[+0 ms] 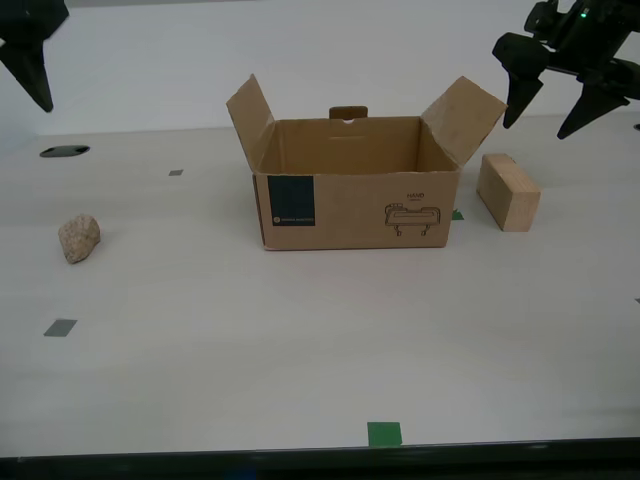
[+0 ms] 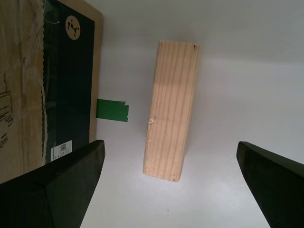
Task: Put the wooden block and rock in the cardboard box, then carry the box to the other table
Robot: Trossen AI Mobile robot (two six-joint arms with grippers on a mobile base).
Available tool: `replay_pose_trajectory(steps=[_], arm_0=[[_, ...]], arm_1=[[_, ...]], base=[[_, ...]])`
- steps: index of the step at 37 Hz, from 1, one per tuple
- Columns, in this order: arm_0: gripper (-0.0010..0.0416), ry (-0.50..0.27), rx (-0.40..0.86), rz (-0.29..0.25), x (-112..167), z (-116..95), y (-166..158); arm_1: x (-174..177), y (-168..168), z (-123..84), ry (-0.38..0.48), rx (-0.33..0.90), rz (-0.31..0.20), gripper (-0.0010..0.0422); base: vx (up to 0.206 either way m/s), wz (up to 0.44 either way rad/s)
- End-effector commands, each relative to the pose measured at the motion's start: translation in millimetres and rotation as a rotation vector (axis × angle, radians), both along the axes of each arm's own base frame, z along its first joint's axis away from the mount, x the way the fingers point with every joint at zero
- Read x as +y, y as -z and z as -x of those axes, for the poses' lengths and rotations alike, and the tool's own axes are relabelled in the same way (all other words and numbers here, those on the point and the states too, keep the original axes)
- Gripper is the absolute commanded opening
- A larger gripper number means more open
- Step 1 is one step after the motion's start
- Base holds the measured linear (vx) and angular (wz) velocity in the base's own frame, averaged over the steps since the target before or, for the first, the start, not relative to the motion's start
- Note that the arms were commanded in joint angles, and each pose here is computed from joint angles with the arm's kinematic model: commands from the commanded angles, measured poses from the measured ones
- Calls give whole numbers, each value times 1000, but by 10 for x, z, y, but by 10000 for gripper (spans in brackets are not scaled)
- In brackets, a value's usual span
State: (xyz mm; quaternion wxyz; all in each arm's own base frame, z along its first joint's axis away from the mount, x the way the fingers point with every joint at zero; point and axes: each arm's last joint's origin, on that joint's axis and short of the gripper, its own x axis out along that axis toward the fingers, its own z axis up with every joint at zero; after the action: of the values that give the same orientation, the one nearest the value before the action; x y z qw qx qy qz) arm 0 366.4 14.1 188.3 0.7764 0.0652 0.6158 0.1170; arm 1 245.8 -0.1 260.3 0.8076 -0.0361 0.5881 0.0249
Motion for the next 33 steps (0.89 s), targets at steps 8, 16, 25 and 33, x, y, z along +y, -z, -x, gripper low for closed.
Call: replay_pose_trajectory(steps=[8, 16, 25, 33], arm_0=[[387, -2, -4, -4, 8, -3, -2], [387, 19, 0, -9, 8, -8, 3], [387, 21, -23, -11, 12, -29, 1], [387, 29, -22, -14, 12, -18, 40]], arm_1=[[5, 417, -338, 28, 83, -25, 375], [24, 731, -538, 56, 124, -63, 375], [37, 947, -616, 58, 174, -62, 375], [39, 1002, -638, 57, 181, -62, 375]], base=[[0, 0], [0, 0], [0, 0], [0, 0]])
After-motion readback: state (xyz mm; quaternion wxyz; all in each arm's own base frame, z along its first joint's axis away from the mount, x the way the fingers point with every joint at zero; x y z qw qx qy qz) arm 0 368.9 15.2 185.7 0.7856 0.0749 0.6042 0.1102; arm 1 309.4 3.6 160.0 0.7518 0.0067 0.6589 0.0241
